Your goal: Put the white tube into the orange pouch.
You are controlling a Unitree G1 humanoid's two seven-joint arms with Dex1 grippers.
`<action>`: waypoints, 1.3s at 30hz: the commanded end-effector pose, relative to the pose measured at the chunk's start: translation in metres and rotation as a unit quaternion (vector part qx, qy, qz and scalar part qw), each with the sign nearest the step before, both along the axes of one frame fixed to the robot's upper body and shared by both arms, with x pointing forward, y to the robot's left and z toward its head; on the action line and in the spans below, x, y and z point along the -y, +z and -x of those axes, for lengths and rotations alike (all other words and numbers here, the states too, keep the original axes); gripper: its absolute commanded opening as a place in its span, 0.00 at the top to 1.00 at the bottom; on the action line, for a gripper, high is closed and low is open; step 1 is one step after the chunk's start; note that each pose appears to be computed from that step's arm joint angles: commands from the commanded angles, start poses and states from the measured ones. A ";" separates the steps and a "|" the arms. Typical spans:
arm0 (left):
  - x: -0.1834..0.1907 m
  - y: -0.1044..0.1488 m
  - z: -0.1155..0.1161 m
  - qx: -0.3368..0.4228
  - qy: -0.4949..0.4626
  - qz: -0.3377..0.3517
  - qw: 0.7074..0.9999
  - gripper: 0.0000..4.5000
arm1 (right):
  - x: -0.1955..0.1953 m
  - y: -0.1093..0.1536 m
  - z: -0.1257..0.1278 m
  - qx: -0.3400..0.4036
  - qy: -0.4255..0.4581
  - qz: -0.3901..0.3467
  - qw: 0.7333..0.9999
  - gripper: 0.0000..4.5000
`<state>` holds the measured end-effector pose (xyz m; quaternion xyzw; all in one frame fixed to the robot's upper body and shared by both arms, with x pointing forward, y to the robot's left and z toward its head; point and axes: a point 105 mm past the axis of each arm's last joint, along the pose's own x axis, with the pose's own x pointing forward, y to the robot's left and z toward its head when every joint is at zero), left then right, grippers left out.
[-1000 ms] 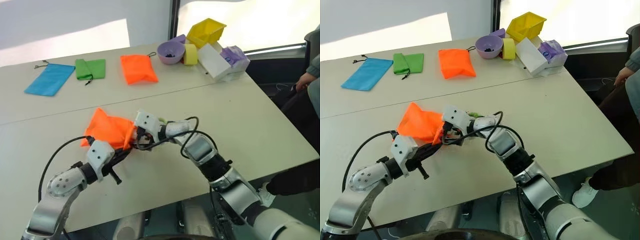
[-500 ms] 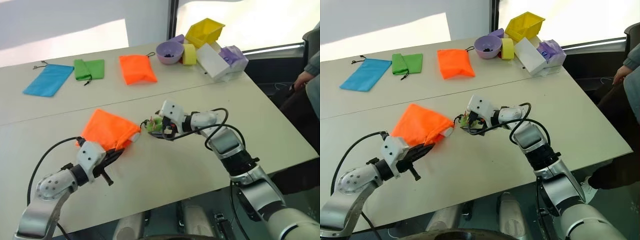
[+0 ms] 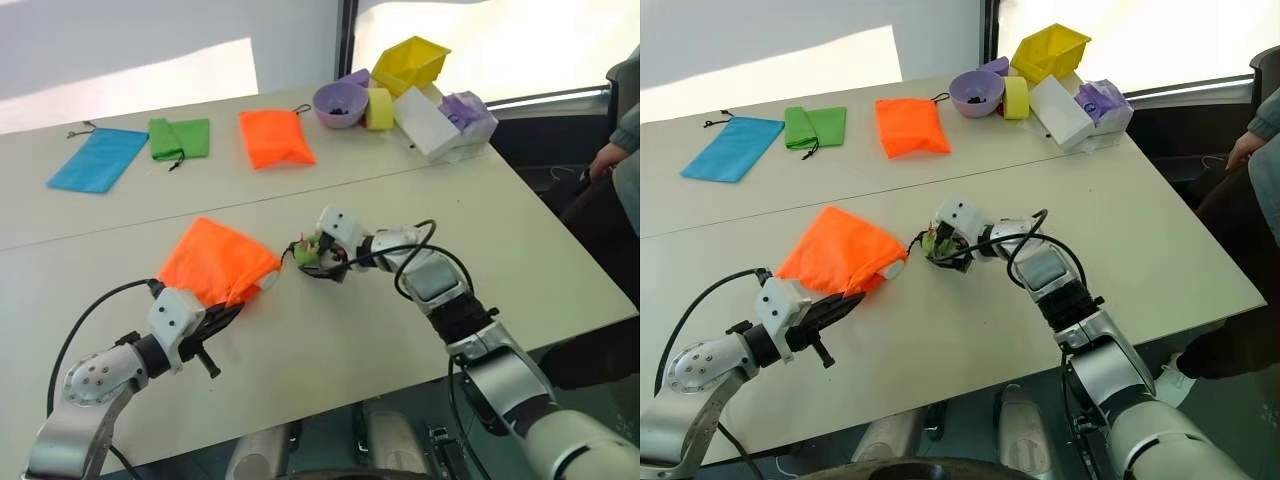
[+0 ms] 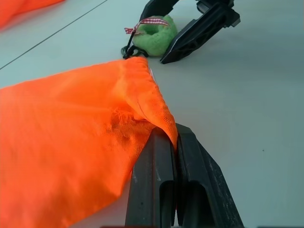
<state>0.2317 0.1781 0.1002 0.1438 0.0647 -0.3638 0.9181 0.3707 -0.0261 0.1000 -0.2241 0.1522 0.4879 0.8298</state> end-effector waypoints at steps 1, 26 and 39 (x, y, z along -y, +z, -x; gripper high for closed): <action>-0.002 0.010 -0.001 0.030 0.002 -0.001 1.000 1.00 | -0.004 0.005 -0.002 0.009 0.006 -0.013 1.000 0.13; -0.021 0.023 0.001 0.012 0.002 0.059 0.998 0.01 | 0.030 0.041 0.028 -0.007 0.009 -0.127 0.992 1.00; 0.015 0.061 -0.049 0.080 -0.055 0.088 0.991 0.01 | 0.032 0.064 0.032 -0.029 0.002 -0.216 0.976 1.00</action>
